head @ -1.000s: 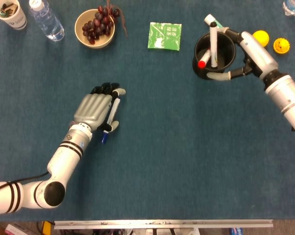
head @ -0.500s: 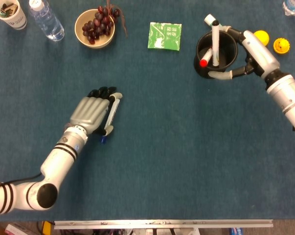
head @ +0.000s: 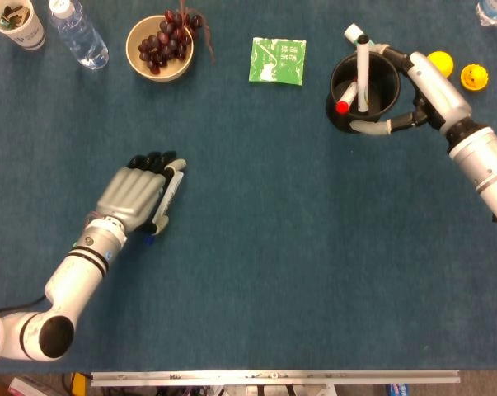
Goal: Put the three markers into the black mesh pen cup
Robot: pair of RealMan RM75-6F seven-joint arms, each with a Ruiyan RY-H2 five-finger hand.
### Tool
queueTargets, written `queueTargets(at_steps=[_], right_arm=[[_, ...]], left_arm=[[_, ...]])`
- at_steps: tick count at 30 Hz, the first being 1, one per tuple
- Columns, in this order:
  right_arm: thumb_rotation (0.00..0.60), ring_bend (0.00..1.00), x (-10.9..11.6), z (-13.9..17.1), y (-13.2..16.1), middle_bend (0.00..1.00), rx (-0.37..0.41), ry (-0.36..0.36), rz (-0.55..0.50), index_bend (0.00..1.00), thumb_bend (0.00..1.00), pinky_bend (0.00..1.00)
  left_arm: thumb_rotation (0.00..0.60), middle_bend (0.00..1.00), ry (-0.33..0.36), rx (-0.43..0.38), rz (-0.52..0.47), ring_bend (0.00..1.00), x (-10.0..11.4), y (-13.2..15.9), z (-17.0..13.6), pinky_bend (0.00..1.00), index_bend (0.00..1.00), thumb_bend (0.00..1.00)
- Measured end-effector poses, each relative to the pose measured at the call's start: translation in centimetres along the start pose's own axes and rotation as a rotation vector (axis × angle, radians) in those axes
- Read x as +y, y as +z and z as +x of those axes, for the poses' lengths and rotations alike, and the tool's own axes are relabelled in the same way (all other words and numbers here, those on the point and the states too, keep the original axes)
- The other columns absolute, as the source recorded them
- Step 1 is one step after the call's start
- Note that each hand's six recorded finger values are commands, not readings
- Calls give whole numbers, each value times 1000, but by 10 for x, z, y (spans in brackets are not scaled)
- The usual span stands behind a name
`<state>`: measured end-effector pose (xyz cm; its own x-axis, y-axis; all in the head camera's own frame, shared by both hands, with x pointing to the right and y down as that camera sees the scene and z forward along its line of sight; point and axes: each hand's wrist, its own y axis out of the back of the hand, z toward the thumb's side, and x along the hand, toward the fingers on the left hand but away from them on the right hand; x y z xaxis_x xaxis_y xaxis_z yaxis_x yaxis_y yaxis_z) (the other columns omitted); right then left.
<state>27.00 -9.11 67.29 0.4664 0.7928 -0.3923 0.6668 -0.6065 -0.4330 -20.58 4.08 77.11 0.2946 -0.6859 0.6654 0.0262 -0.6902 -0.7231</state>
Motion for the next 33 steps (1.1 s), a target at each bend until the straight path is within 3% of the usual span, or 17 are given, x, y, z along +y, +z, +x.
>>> queueTargets(at_steps=[3, 12, 33], right_arm=[[600, 343, 0, 0, 1, 451, 1, -2, -1, 526, 363, 294], [600, 343, 4, 3, 3, 451, 6, -9, -7, 526, 362, 294], [600, 343, 9, 6, 0, 451, 3, -11, -20, 526, 363, 294]], left_arm=[[600, 3, 18, 9, 4, 0, 4, -4, 0, 96, 73, 328], [600, 3, -26, 63, -137, 0, 12, -11, 0, 96, 223, 328], [600, 2, -14, 51, -87, 0, 16, -2, 13, 96, 283, 328]])
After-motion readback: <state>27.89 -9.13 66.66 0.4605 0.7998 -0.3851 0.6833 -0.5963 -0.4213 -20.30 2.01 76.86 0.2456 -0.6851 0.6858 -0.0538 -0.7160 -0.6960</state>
